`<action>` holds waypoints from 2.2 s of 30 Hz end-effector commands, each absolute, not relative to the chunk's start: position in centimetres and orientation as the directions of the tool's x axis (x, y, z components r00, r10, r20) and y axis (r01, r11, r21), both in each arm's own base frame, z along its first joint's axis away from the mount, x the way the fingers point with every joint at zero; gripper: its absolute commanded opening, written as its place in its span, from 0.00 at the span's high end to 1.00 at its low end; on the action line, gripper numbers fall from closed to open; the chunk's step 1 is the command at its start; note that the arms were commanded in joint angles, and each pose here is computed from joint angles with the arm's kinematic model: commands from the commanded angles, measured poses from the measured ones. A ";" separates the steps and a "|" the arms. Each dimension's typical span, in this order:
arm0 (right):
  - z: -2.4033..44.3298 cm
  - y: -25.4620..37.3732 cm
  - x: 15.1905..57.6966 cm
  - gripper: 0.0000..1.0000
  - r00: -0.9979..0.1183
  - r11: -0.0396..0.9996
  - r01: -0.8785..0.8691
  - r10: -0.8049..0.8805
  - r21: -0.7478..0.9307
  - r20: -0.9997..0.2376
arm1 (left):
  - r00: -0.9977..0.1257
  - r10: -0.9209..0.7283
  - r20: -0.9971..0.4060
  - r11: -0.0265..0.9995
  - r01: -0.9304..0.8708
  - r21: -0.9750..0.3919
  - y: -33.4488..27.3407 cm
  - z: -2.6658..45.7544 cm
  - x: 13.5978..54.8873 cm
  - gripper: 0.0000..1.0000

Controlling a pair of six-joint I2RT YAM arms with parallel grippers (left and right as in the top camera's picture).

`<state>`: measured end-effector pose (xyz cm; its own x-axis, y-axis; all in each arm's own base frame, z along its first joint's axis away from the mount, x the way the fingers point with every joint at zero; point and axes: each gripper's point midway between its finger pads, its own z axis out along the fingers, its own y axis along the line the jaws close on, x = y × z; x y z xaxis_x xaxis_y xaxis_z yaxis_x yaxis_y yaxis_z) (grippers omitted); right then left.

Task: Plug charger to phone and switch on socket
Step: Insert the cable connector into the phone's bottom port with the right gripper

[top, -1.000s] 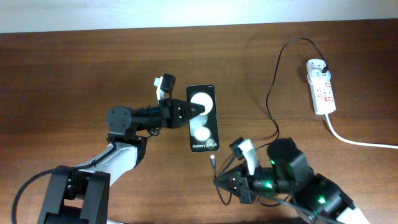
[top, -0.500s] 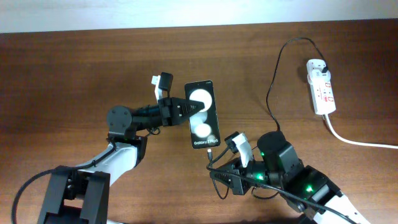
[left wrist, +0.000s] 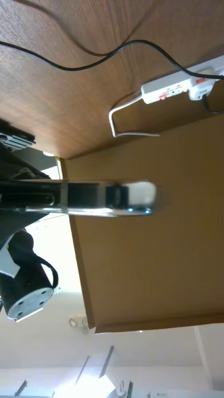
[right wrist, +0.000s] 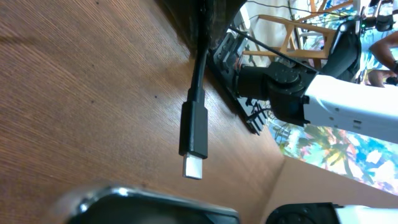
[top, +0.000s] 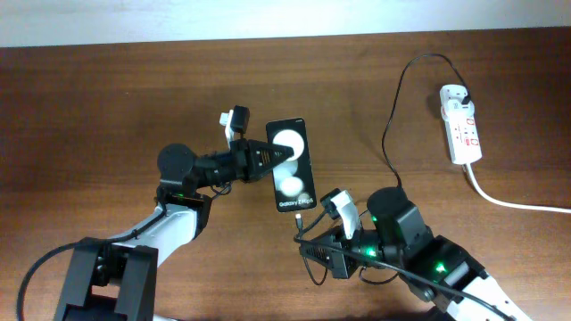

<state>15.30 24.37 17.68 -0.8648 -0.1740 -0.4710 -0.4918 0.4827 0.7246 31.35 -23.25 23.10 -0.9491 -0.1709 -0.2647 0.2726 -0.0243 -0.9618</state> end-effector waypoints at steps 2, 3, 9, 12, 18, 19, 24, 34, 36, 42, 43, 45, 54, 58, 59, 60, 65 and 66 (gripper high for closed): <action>17.8 24.7 15.3 0.96 -0.854 0.471 -0.512 -0.189 0.718 -0.485 | -0.938 -0.182 -0.295 -0.030 0.305 -0.952 -23.4 23.9 31.5 1.00; 17.9 24.7 15.4 0.96 -0.852 0.469 -0.515 -0.188 0.717 -0.489 | -0.937 -0.176 -0.301 -0.029 0.310 -0.950 -23.4 23.9 31.4 1.00; 18.1 24.8 15.6 0.96 -0.846 0.463 -0.524 -0.183 0.715 -0.501 | -0.932 -0.148 -0.330 -0.028 0.337 -0.941 -23.5 23.8 30.9 1.00; 18.1 24.8 15.6 0.96 -0.846 0.468 -0.523 -0.181 0.713 -0.502 | -0.934 -0.137 -0.331 -0.030 0.338 -0.941 -23.5 23.8 30.7 1.00; 18.0 24.8 15.7 0.96 -0.846 0.469 -0.523 -0.180 0.712 -0.502 | -0.936 -0.116 -0.332 -0.033 0.338 -0.941 -23.6 23.7 30.3 1.00; 18.0 24.8 15.7 0.96 -0.846 0.469 -0.523 -0.180 0.712 -0.502 | -0.936 -0.115 -0.332 -0.033 0.338 -0.941 -23.6 23.7 30.3 1.00; 17.9 24.7 15.9 0.96 -0.845 0.480 -0.521 -0.174 0.706 -0.506 | -0.938 -0.093 -0.334 -0.036 0.338 -0.940 -23.6 23.6 30.0 1.00; 19.2 25.2 16.9 0.96 -0.810 0.457 -0.564 -0.145 0.688 -0.568 | -0.929 -0.026 -0.368 -0.044 0.369 -0.928 -23.7 23.4 28.8 1.00; 19.4 25.3 17.0 0.96 -0.802 0.452 -0.573 -0.139 0.684 -0.580 | -0.924 -0.003 -0.382 -0.048 0.382 -0.923 -23.7 23.3 28.4 1.00; 19.9 25.3 18.2 0.96 -0.765 0.474 -0.603 -0.115 0.641 -0.634 | -0.919 0.071 -0.387 -0.062 0.384 -0.921 -23.6 23.1 27.1 1.00; 19.9 25.3 18.3 0.96 -0.760 0.473 -0.608 -0.115 0.638 -0.640 | -0.918 0.081 -0.387 -0.064 0.383 -0.922 -23.6 23.0 27.0 1.00; 20.4 25.4 18.5 0.96 -0.747 0.463 -0.621 -0.105 0.632 -0.657 | -0.918 0.089 -0.387 -0.065 0.383 -0.922 -23.6 23.0 26.8 1.00; 19.7 25.0 18.4 0.89 -0.767 0.496 -0.594 -0.113 0.633 -0.631 | -0.916 0.117 -0.384 -0.070 0.378 -0.923 -23.5 22.9 26.3 1.00; 19.7 25.1 18.3 0.78 -0.774 0.491 -0.589 -0.112 0.642 -0.623 | -0.917 0.110 -0.384 -0.069 0.379 -0.923 -23.5 22.9 26.5 1.00; 19.8 25.1 18.1 0.75 -0.775 0.483 -0.591 -0.117 0.646 -0.621 | -0.917 0.108 -0.384 -0.068 0.378 -0.923 -23.5 22.9 26.5 1.00; 19.8 25.2 17.9 0.72 -0.778 0.474 -0.591 -0.123 0.652 -0.616 | -0.917 0.103 -0.385 -0.067 0.379 -0.923 -23.5 22.9 26.6 1.00; 19.8 25.2 16.3 0.58 -0.802 0.435 -0.582 -0.167 0.688 -0.573 | -0.925 -0.018 -0.379 -0.046 0.380 -0.924 -23.7 23.4 28.6 1.00; 19.5 24.7 15.7 0.55 -0.801 0.449 -0.587 -0.201 0.674 -0.563 | -0.924 -0.063 -0.377 -0.038 0.380 -0.924 -23.6 23.5 29.4 1.00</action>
